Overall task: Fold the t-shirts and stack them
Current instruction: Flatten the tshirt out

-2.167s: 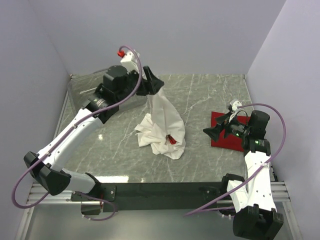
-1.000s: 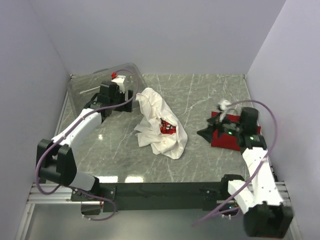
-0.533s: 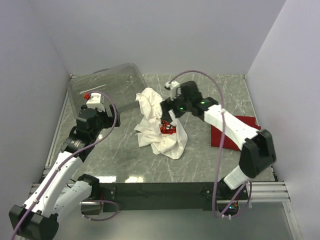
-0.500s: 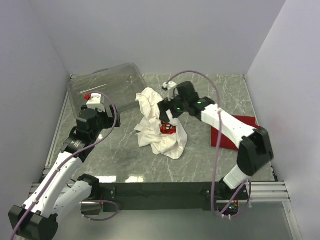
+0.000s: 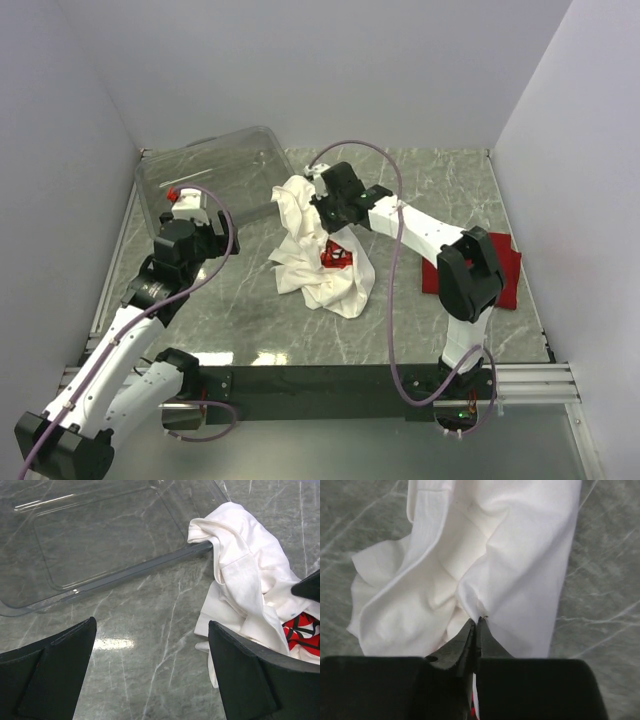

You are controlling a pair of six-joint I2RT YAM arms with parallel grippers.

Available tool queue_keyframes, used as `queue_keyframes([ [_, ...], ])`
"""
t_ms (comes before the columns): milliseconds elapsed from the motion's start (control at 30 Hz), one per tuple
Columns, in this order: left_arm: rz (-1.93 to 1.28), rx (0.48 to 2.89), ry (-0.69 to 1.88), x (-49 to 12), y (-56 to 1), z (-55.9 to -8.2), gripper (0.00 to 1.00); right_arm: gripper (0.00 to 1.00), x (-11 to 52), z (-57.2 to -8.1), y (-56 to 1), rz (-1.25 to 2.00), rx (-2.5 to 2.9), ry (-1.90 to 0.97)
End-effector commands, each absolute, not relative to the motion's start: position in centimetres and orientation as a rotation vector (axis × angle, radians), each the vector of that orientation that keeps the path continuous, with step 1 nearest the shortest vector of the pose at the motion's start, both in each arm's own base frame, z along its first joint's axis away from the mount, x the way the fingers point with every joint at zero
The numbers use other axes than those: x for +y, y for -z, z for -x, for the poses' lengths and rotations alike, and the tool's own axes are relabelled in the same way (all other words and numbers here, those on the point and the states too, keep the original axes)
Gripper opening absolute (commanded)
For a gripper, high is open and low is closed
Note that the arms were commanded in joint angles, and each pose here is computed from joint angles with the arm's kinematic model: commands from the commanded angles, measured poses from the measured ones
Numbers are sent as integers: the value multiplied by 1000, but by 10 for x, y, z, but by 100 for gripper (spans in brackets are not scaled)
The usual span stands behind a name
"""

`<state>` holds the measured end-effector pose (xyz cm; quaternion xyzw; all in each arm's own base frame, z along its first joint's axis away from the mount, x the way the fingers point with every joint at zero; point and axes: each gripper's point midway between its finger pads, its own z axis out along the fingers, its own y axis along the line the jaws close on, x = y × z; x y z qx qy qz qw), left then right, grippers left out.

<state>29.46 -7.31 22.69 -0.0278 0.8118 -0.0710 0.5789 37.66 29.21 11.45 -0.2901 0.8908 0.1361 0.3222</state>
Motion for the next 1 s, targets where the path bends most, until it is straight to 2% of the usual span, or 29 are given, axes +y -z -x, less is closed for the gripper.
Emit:
queue_keyframes([
  [0,87,1858,170,-70,-237,-292,99,0,287,-387,-192,823,2142,-306],
  [133,82,1851,181,-72,-239,-292,99,0,273,-337,-282,1098,1878,-449],
  [333,76,1850,195,-74,-239,-291,99,0,242,-290,-325,1166,1671,-510],
  [433,65,1844,208,-77,-240,-291,99,0,228,-283,-326,1127,1659,-573],
  [667,43,1852,230,-82,-238,-291,99,0,228,-282,-283,1131,1736,-628],
  [733,33,1852,240,-84,-238,-291,99,9,234,-289,-266,1129,1780,-650],
  [800,23,1857,252,-86,-237,-291,99,31,237,-295,-254,1124,1823,-653],
  [833,20,1862,254,-87,-235,-291,99,44,241,-301,-247,1118,1856,-658],
  [867,21,1862,252,-87,-235,-292,99,62,239,-308,-245,1104,1878,-623],
  [900,18,1868,253,-88,-233,-292,99,69,238,-313,-244,1093,1898,-605],
  [967,17,1880,249,-88,-230,-293,99,74,233,-322,-253,1089,1897,-551],
])
